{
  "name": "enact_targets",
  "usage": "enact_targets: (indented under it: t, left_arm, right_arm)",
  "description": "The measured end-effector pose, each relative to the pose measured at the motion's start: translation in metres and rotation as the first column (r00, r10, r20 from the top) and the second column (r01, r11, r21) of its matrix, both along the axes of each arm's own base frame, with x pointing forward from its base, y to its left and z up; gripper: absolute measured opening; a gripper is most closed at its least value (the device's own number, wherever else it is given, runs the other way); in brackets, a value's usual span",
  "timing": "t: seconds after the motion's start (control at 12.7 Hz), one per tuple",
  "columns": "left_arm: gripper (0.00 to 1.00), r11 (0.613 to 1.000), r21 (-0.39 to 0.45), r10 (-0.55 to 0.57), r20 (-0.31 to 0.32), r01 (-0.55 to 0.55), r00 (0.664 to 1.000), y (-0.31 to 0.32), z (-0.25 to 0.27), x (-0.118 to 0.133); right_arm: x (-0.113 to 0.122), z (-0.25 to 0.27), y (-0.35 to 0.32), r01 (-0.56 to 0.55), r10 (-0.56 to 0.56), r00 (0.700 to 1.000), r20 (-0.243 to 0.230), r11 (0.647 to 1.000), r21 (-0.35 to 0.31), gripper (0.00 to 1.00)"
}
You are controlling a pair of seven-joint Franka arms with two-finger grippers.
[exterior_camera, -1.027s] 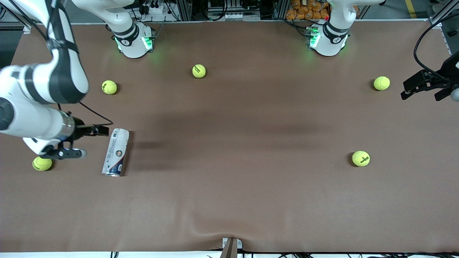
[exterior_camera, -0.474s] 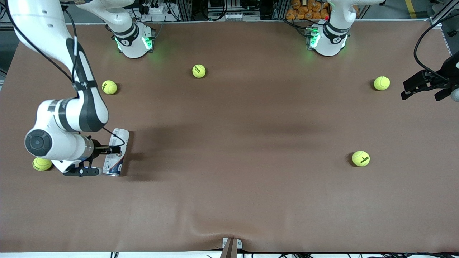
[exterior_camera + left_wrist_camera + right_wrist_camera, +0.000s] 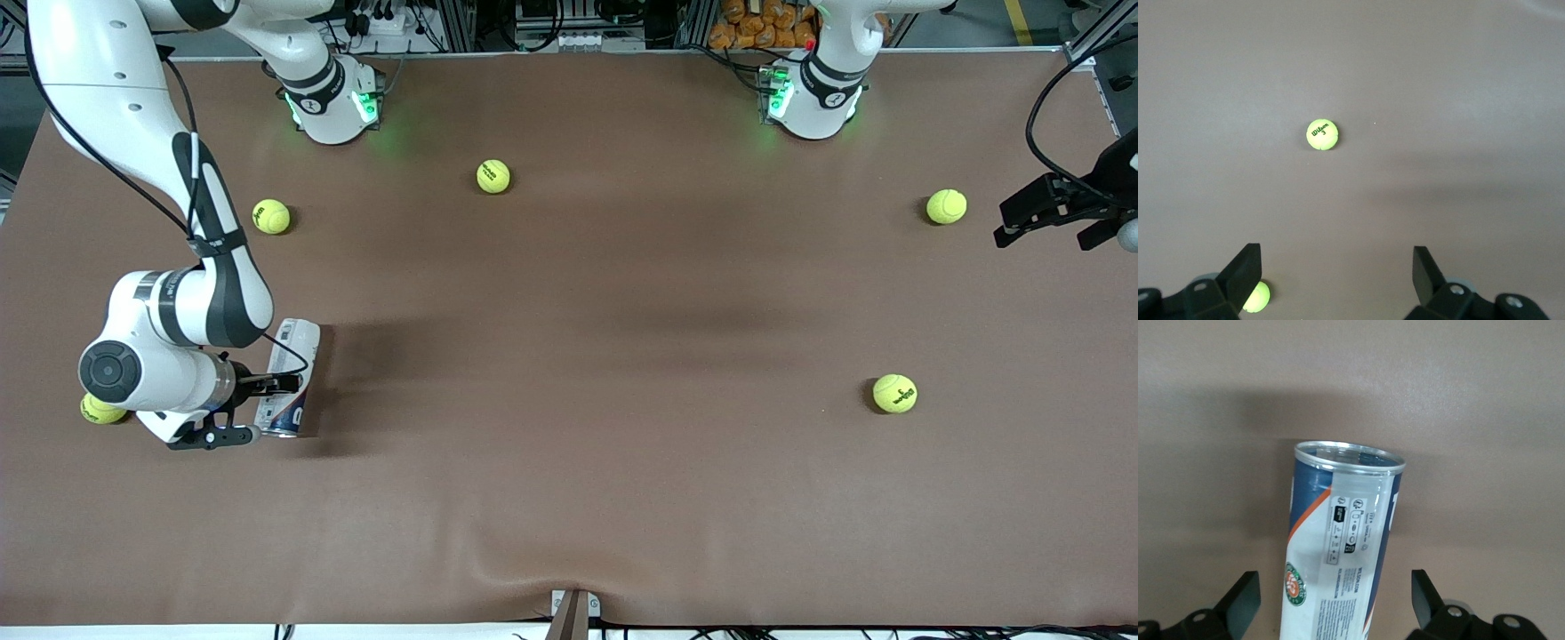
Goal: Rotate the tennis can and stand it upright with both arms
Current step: 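Reach the right gripper down to the lying can and grasp it, then carry the can with the right gripper to the table's middle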
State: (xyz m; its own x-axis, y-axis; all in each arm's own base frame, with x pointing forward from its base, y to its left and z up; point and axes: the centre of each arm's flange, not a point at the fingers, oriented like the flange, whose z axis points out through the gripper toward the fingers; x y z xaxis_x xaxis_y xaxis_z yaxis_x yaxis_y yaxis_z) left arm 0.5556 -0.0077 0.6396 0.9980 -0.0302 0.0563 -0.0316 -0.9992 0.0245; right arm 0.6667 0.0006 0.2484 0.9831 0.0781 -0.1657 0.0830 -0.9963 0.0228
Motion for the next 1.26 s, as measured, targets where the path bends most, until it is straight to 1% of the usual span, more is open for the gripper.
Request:
enact_targets:
  t: [0.16, 0.4, 0.55, 1.03, 1.26]
  left_arm:
    - [1.0, 1.0, 0.0, 0.0, 0.0, 0.0, 1.0, 0.0, 0.0, 0.0]
    - [1.0, 1.0, 0.0, 0.0, 0.0, 0.0, 1.0, 0.0, 0.0, 0.0]
    - [1.0, 1.0, 0.0, 0.0, -0.001, 0.0, 1.0, 0.0, 0.0, 0.0]
    - [1.0, 1.0, 0.0, 0.0, -0.001, 0.0, 1.0, 0.0, 0.0, 0.0]
    - [1.0, 1.0, 0.0, 0.0, -0.001, 0.0, 1.0, 0.0, 0.0, 0.0]
  right_arm:
    - [-0.001, -0.012, 0.0, -0.001, 0.001, 1.0, -0.011, 1.0, -0.001, 1.0]
    - [-0.009, -0.04, -0.001, -0.001, 0.001, 0.999, -0.051, 1.0, -0.004, 1.0]
    - [-0.013, -0.05, -0.001, -0.001, 0.0, 0.998, -0.069, 1.0, -0.004, 1.0]
    - [-0.036, -0.075, -0.002, 0.0, -0.001, 0.99, -0.139, 1.0, -0.004, 1.0]
    - [-0.039, -0.076, -0.002, 0.0, -0.001, 0.989, -0.145, 1.0, -0.003, 1.0]
